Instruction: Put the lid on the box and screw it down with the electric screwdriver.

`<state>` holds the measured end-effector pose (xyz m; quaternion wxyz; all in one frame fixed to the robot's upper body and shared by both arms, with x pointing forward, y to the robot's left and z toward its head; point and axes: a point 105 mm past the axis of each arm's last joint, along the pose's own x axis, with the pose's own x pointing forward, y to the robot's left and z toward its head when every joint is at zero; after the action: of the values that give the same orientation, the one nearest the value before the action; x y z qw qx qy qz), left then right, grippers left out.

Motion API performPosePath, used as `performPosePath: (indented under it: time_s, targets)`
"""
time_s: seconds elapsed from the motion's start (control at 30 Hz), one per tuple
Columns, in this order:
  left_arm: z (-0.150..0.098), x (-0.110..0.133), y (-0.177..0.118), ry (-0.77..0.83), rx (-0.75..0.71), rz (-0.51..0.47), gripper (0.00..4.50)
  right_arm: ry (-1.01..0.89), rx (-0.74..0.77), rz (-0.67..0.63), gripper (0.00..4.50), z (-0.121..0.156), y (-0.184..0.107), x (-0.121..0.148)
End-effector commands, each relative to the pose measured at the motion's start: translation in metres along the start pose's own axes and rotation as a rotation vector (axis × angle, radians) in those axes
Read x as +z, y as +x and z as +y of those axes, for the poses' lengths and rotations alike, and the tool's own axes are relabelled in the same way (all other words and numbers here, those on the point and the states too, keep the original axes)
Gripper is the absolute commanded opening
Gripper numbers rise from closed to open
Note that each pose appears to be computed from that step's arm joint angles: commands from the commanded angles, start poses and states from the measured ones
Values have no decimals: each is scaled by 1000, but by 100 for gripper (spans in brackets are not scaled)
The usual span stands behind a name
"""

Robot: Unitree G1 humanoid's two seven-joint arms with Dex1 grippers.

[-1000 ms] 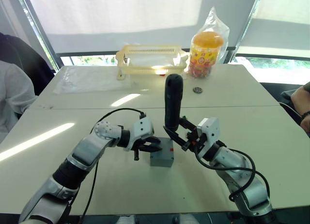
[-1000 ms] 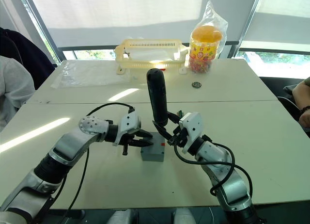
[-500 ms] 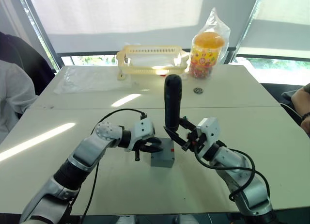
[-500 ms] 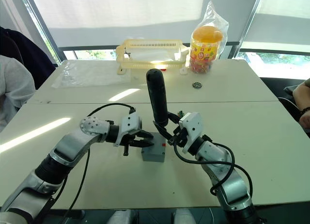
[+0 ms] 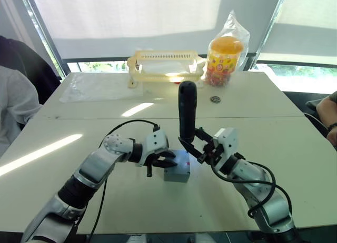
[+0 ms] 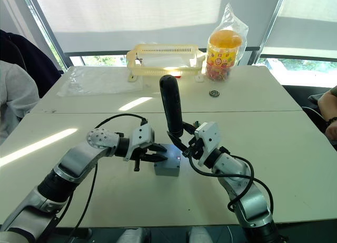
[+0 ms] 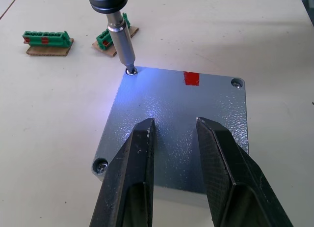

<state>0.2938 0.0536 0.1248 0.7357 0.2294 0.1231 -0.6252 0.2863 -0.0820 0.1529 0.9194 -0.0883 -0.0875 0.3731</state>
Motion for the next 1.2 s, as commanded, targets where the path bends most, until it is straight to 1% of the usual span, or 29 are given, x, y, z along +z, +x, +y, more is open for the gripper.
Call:
performPosePath:
  time_s: [0.03, 0.37, 0.63, 0.73, 0.8, 0.87, 1.0, 1.1, 1.2]
  targets:
    - [-4, -13, 4, -23, -11, 54, 133, 95, -11, 175, 172, 3, -8, -48]
    - [-3, -13, 4, -22, -11, 54, 133, 76, -44, 99, 172, -7, -4, -26]
    - [-3, -13, 6, -21, -10, 54, 133, 62, -46, 76, 172, -10, -4, -17]
    - [-2, -14, 7, -20, -10, 55, 133, 55, -61, 46, 172, -14, -3, -6]
    - [-3, -15, 7, -20, -10, 55, 133, 47, -71, 17, 172, -19, -3, 6]
    - [-3, -15, 8, -19, -9, 54, 133, 43, -76, -23, 172, -23, -4, 26]
    - [0, -12, 3, -15, 7, 39, 133, 122, -73, -163, 172, -37, -10, 86]
    - [3, -1, -4, -31, 25, -15, 133, 216, -56, -212, 172, -52, -17, 119]
    - [8, 14, -11, -40, 43, -82, 133, 294, -77, -220, 172, -72, -23, 140]
